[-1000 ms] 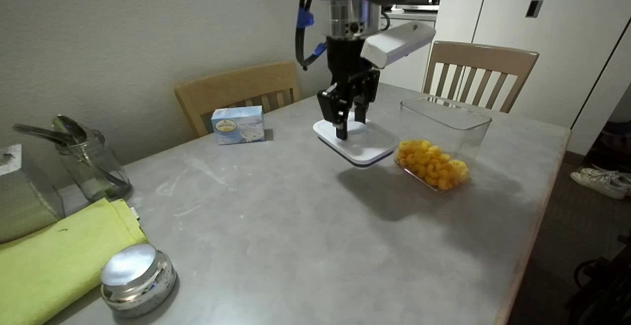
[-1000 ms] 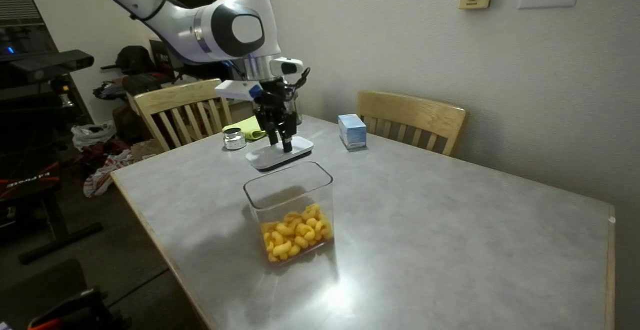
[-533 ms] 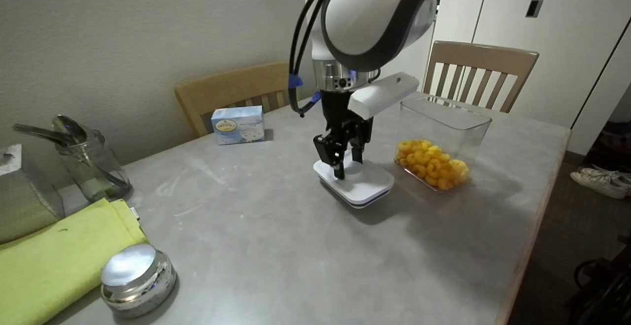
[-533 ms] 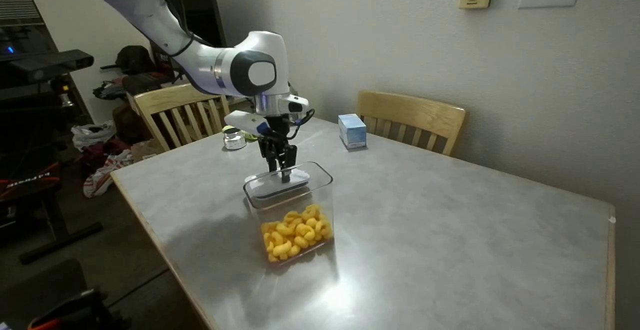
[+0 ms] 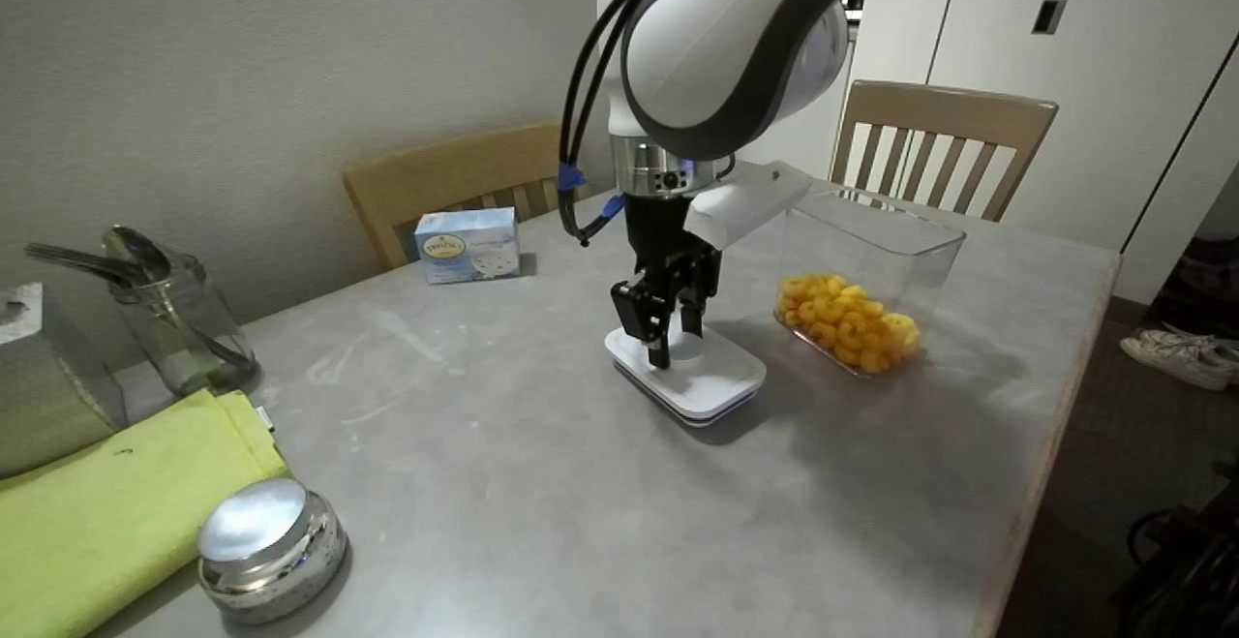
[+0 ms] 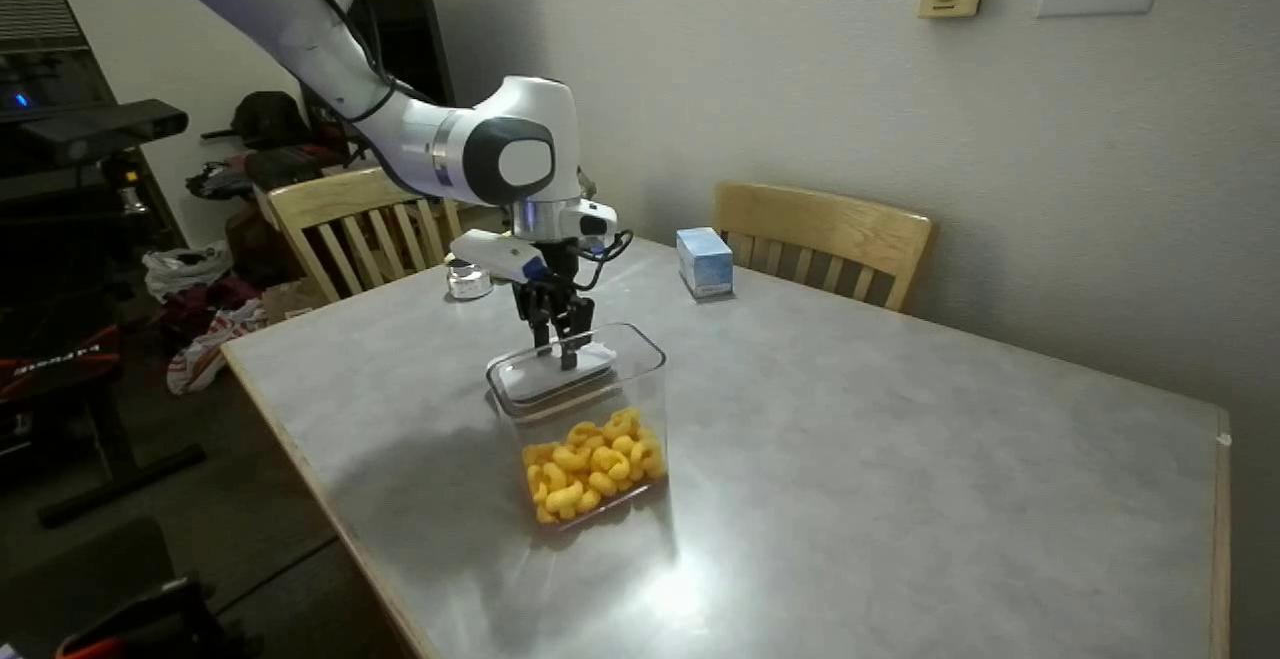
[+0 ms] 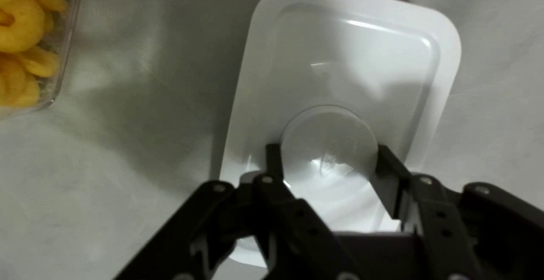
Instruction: Press the button atop the lid and then remove the lid and put it on the table
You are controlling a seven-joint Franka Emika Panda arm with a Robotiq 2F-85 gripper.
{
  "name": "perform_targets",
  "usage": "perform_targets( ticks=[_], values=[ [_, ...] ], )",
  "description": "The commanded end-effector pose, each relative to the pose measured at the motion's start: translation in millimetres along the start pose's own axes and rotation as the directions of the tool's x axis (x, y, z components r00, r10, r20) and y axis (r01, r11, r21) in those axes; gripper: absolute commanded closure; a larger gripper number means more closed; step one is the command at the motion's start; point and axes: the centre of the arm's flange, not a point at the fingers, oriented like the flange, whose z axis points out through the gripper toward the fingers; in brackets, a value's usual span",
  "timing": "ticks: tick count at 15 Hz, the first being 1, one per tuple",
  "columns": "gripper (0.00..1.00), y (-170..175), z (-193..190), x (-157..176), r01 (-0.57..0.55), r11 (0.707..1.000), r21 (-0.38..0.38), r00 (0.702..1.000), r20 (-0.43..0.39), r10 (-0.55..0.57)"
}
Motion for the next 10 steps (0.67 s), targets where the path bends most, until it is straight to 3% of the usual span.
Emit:
perform_targets(
  ticks=[1,2,3,4,8,10],
  values=[
    [0.71,4.3,-5.8,0.2,0.031,0.999,0.010,0.999,-0.014,-0.031],
    [0.61,5.2,-9.3,-0.3,0.036,0.999,0.004,0.999,-0.019,-0.036],
    [0.59,6.0,-10.6,-0.4,0.037,0.999,-0.005,0.999,-0.018,-0.037],
    [0.28,7.0,-12.6,-0.8,0.038,0.999,-0.008,0.999,-0.023,-0.038],
    [0.02,9.2,-21.8,-1.6,0.039,0.999,-0.016,0.999,-0.036,-0.040],
    [0.00,9.5,-26.8,-2.1,0.035,0.999,-0.023,0.999,-0.035,-0.036]
  ],
)
